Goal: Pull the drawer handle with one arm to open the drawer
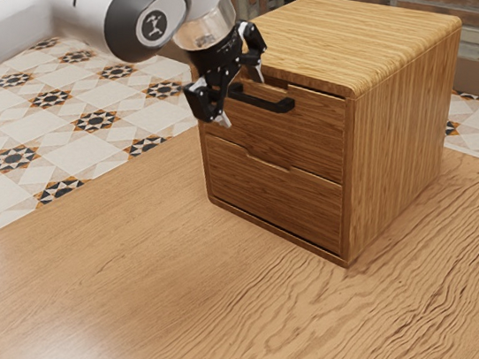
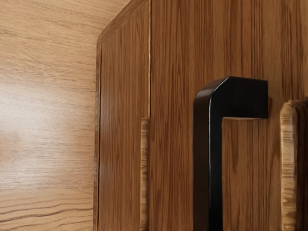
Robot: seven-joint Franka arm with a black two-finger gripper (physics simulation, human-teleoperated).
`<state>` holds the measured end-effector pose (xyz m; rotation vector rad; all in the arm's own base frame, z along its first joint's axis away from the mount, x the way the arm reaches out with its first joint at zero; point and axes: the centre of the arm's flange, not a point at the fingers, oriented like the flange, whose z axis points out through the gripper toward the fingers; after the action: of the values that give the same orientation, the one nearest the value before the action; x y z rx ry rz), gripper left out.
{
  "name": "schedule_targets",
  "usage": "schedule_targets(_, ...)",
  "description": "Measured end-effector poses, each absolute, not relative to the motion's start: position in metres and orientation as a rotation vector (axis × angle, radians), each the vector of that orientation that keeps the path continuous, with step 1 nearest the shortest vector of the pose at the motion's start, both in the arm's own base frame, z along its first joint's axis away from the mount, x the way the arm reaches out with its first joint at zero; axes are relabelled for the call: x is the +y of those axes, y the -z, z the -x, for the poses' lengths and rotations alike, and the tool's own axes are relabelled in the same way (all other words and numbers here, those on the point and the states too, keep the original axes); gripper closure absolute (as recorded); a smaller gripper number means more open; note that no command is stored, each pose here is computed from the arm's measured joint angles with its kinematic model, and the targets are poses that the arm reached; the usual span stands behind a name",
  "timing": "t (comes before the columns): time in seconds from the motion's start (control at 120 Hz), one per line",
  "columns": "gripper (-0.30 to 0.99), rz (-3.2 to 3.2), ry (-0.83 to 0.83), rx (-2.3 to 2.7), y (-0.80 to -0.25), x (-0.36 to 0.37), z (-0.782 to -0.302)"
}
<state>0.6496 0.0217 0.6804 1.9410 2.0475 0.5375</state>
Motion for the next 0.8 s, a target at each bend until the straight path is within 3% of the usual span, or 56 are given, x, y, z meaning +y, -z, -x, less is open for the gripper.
schedule_targets(0.8,0.00,-1.973,-0.515,2.053,-0.664,0.009,-0.641)
